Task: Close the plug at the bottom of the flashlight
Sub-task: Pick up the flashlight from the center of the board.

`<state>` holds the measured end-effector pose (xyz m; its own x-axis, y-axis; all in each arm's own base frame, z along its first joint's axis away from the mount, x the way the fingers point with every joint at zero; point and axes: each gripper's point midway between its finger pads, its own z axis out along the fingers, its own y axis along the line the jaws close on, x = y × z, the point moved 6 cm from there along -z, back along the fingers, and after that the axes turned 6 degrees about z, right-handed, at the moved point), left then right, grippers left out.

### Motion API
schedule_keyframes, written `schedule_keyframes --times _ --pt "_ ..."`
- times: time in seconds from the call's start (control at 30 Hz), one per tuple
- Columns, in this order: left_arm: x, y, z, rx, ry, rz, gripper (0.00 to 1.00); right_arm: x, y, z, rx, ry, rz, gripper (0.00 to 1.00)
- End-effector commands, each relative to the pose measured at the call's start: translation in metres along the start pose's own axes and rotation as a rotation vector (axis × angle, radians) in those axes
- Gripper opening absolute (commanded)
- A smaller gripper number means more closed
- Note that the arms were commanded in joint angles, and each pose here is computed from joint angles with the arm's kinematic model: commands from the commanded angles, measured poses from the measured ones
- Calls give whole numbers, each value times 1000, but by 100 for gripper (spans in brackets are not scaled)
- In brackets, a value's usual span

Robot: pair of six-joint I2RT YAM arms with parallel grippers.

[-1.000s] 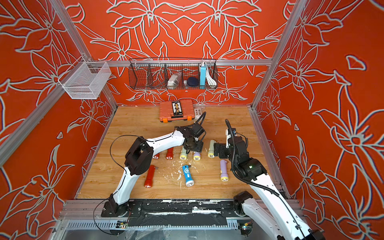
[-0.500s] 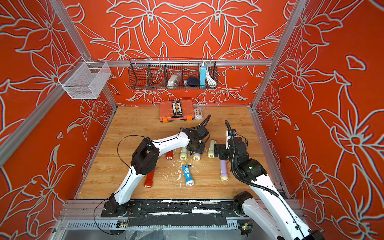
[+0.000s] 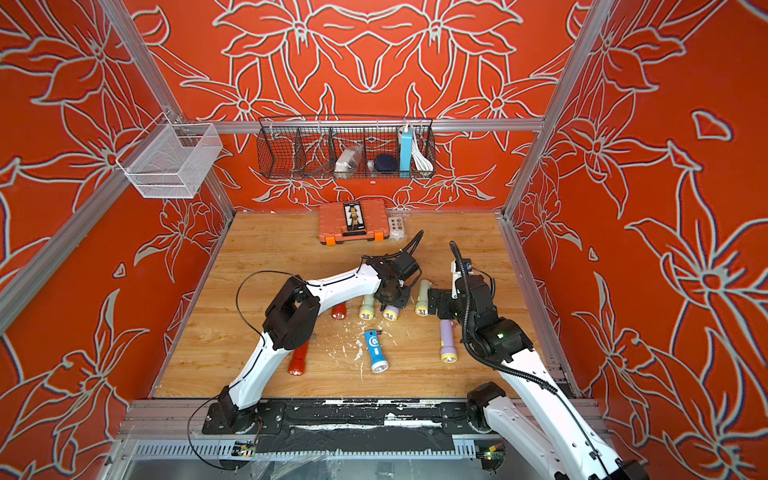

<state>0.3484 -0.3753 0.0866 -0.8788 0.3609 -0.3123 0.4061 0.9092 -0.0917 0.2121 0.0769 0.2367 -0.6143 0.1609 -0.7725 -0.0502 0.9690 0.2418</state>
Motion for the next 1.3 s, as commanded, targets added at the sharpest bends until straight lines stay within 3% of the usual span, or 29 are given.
schedule_keyframes --times 0.0,0.1,0.5,0.6,0.7,0.97,1.13,1.27 --pt "1 -5 -1 16 18 14 9 -2 -2 -1 12 -26 -6 98" --pt "-10 -10 -22 56 -37 14 0 -6 -2 -2 12 -40 -12 98" --pt "-40 16 -130 116 -308 55 0 -26 9 3 -27 -103 -4 98" --pt "-34 19 -147 160 -359 136 0 -32 14 7 -45 -114 -10 98" --pt "-24 32 -159 123 -383 163 0 -39 17 10 -50 -137 -17 98" --pt "3 66 -194 290 -516 115 0 -57 38 13 -174 -171 -38 98" --pt "28 76 -217 424 -669 184 0 -65 58 11 -315 -175 -96 98" --pt "54 81 -233 503 -798 285 0 -67 83 7 -511 -134 -164 98"
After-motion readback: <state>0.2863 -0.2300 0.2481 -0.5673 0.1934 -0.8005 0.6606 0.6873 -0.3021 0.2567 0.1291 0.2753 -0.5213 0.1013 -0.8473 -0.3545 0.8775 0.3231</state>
